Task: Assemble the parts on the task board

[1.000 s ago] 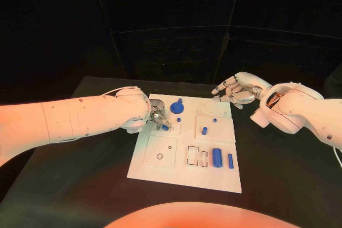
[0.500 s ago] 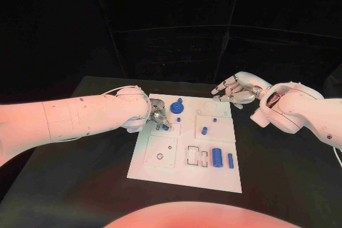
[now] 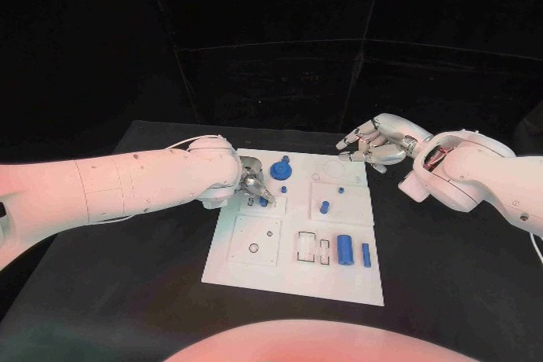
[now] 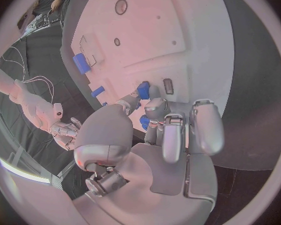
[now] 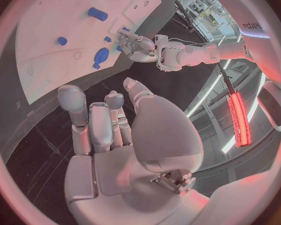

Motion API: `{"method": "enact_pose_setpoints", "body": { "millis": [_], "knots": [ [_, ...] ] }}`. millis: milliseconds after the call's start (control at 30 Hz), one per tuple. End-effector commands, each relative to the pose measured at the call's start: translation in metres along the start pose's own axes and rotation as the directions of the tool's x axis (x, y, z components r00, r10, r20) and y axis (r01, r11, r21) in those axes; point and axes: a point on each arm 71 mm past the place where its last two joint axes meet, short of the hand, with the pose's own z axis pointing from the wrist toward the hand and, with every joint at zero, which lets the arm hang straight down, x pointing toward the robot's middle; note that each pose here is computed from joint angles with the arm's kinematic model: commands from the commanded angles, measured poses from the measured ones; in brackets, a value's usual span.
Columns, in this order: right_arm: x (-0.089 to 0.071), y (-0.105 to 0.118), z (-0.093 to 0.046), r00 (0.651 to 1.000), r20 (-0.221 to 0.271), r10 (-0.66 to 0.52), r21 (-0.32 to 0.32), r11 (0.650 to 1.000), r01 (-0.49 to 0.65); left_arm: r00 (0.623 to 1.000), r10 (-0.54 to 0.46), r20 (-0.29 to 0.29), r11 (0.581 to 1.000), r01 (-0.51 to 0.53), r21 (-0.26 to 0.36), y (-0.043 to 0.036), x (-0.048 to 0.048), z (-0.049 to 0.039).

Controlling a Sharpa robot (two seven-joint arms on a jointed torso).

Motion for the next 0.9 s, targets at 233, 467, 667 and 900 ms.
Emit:
{"method": "enact_pose_setpoints", "body": {
  "millis": [233,467,667,900],
  "knots": [
    [0.0,0.001,0.0,1.0,-0.01,0.003,-0.005,1.0,-0.003,0.999,0.022,-0.035,1.0,-0.023,-0.017,0.0025,0.0031,0.0021],
    [0.0,0.001,0.0,1.0,-0.008,0.003,-0.006,1.0,-0.003,1.0,0.017,-0.026,1.0,-0.017,-0.022,0.0039,0.0016,0.0029],
    [-0.001,0.001,0.001,1.0,-0.007,0.003,-0.006,1.0,-0.003,1.0,0.006,-0.011,1.0,-0.006,-0.025,0.0063,0.0002,0.0024],
    [-0.001,0.0,0.001,1.0,-0.005,0.003,-0.005,1.0,-0.003,0.999,-0.047,0.013,0.999,0.047,-0.025,0.0145,-0.0058,-0.0041]
  ]
}}
